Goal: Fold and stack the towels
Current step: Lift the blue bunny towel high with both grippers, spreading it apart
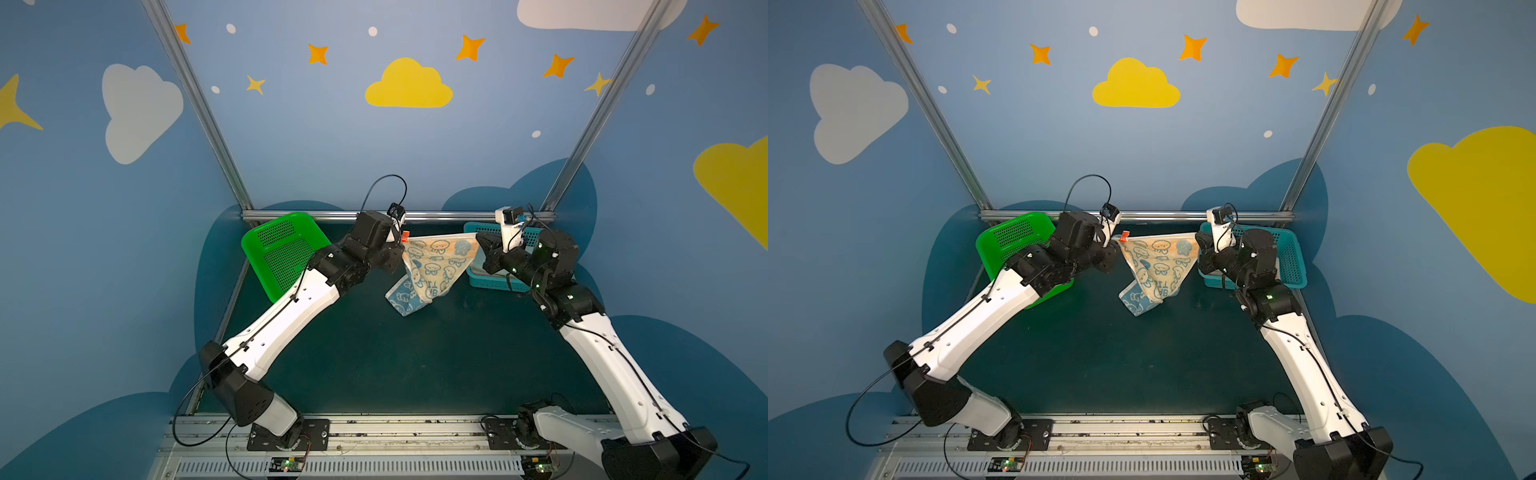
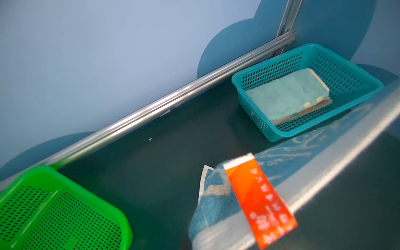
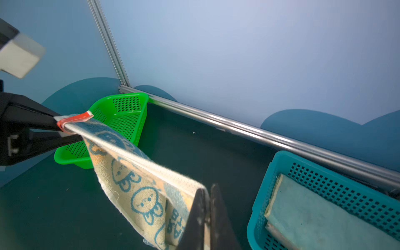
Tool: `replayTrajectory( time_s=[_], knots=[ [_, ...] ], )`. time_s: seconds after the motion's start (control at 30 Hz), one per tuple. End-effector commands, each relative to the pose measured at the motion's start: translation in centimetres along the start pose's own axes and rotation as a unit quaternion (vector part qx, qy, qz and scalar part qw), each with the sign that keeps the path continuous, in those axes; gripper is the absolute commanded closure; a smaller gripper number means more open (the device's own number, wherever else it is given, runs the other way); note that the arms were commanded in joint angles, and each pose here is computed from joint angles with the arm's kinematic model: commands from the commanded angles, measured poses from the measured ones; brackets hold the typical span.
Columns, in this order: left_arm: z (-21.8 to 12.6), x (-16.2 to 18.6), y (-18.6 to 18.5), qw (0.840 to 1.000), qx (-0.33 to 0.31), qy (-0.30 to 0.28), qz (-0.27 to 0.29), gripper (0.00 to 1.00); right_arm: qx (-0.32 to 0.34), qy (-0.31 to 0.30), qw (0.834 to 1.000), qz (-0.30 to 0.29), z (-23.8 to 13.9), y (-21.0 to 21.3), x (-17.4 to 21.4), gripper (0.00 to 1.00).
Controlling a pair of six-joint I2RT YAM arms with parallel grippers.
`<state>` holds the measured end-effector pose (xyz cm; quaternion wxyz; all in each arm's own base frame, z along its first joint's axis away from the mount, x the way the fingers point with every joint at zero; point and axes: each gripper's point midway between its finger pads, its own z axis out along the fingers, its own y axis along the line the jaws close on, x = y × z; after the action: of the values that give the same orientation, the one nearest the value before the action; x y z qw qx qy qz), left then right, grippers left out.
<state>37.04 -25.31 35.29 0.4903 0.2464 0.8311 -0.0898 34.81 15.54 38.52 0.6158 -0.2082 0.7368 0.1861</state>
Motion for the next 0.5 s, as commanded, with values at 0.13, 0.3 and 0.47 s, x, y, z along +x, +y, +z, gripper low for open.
replayTrajectory(
  time_s=[0.13,0.3,0.47],
  knots=[
    [-6.0,-1.8,0.1,0.997,0.034,-0.023,0.062,0.96,0.01,-0.079,0.996,-0.048,-4.2,0.6,-6.2,1.0],
    [-9.1,-2.2,-0.5,0.994,0.063,-0.042,0.082,0.96,0.013,-0.111,0.991,-0.071,-6.6,1.2,-8.5,1.0],
    [-9.1,-1.6,-0.9,0.992,0.077,-0.028,0.1,0.96,0.029,-0.111,0.99,-0.08,-6.8,0.7,-8.7,1.0]
  ],
)
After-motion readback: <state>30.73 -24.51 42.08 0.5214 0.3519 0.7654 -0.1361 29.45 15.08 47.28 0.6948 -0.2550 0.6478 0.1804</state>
